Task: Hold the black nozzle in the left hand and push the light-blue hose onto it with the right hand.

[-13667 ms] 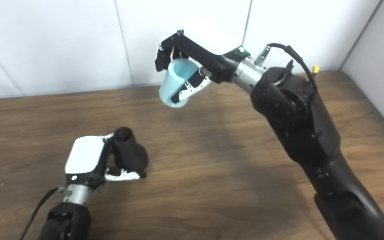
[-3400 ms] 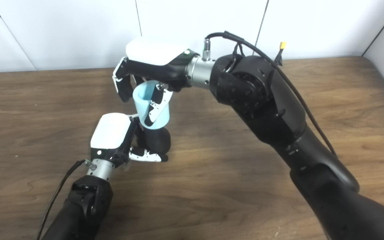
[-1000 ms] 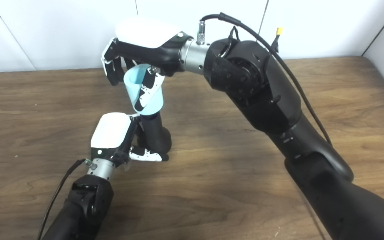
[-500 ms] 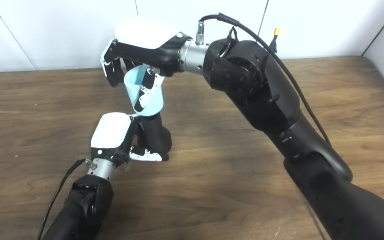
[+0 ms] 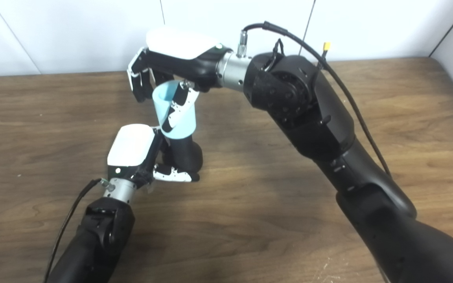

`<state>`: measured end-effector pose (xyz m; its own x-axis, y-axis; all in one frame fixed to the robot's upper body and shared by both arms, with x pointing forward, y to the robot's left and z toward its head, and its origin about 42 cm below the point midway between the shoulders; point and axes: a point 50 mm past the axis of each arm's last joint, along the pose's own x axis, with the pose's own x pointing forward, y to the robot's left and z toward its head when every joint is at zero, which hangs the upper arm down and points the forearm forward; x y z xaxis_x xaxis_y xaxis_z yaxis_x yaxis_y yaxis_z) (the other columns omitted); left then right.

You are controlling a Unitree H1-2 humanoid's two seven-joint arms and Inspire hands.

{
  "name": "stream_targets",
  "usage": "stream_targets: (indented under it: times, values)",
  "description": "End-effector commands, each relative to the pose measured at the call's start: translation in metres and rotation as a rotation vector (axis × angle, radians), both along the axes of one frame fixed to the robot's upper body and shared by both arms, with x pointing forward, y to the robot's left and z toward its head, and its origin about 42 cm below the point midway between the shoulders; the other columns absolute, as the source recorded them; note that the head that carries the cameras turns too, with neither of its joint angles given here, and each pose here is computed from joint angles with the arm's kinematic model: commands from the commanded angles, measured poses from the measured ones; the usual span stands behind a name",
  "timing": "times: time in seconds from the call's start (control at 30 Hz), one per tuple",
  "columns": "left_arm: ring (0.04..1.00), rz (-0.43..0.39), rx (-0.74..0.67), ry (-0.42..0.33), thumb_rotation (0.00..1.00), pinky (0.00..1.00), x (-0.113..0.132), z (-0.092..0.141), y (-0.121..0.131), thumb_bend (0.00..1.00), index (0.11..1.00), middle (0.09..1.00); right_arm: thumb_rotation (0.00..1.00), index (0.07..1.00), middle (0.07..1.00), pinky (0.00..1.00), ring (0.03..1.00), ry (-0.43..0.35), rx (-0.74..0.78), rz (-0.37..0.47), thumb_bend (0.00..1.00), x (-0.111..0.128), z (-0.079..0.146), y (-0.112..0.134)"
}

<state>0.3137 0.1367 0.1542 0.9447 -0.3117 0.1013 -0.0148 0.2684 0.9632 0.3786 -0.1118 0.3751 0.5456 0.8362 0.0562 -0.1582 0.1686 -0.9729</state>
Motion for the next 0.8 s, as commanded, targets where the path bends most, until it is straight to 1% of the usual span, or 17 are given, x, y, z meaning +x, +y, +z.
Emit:
stream_targets:
  times: [0.0, 0.27, 0.43, 0.57, 0.77]
  values:
    - [0.481, -0.038, -0.003, 0.012, 0.0, 0.47, -0.0042, -0.001, -0.0077, 0.52, 0.496, 0.427, 0.0, 0.508, 0.508, 0.39, 0.385, -0.068, 0.033, 0.006, 0.5, 0.0003, 0.0152, -0.0008]
    - [0.483, -0.033, 0.006, 0.015, 0.0, 0.47, -0.0047, -0.0001, -0.0086, 0.52, 0.497, 0.425, 0.0, 0.504, 0.503, 0.41, 0.383, -0.065, 0.038, 0.006, 0.5, 0.0038, 0.011, -0.0024]
    - [0.477, -0.035, 0.008, 0.015, 0.0, 0.46, -0.0048, 0.0005, -0.0085, 0.52, 0.497, 0.415, 0.0, 0.494, 0.506, 0.42, 0.392, -0.063, 0.055, 0.008, 0.5, 0.0035, 0.0122, -0.0019]
    - [0.485, -0.033, 0.002, 0.019, 0.0, 0.48, -0.0049, 0.0006, -0.0087, 0.52, 0.496, 0.424, 0.0, 0.492, 0.505, 0.4, 0.392, -0.07, 0.061, 0.004, 0.5, 0.0041, 0.0141, -0.0008]
    - [0.494, -0.033, 0.006, 0.018, 0.0, 0.48, -0.005, 0.0011, -0.0091, 0.52, 0.496, 0.432, 0.0, 0.5, 0.503, 0.39, 0.392, -0.069, 0.068, 0.003, 0.5, 0.0049, 0.0161, 0.0005]
